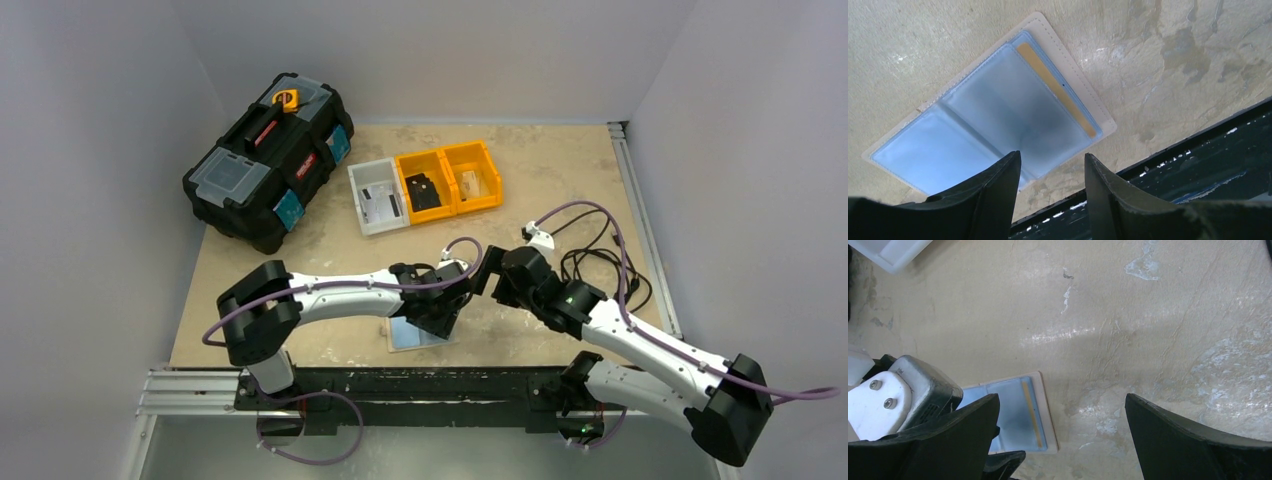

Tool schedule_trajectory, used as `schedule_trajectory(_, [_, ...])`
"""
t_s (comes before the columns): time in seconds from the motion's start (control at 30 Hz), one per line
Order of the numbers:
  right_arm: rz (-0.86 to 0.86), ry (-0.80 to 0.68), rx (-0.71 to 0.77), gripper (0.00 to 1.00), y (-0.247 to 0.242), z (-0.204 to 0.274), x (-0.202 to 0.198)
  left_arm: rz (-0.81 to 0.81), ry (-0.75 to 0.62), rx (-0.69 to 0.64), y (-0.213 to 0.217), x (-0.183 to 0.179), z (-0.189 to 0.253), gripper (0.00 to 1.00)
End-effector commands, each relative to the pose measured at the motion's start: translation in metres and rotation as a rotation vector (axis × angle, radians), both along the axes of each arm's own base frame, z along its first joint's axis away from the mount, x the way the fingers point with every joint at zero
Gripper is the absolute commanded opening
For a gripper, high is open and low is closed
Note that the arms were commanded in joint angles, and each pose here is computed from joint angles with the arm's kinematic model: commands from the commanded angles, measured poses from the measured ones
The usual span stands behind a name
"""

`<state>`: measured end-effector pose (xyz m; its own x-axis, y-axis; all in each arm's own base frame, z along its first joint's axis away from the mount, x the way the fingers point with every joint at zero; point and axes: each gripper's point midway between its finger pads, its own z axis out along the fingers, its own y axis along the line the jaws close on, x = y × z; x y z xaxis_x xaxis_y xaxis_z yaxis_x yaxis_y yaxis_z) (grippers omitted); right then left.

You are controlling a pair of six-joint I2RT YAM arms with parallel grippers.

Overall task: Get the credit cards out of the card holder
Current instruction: Remove the credit card from the card holder.

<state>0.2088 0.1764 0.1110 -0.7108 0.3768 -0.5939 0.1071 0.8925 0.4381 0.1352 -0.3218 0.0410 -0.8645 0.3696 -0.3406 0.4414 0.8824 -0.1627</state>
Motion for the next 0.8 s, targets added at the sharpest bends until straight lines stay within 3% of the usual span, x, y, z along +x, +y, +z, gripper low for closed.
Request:
schedule_trajectory(0.0, [-0.027,0.0,0.011,0.99,-0.003,-0.002,0.001,0.04,-0.062,-0.047,-0.018,0.016,0.007,0.49])
schedule_trajectory(0.43, [0.001,0.018,0.004,0.98,0.003,-0.007,0.001,0.095,-0.032,0.077,0.003,0.012,-0.036,0.42])
schedule_trajectory(0.77, [0.028,0.053,0.021,0.97,0.01,-0.016,-0.004,0.114,-0.018,0.071,0.012,0.01,-0.041,0.01])
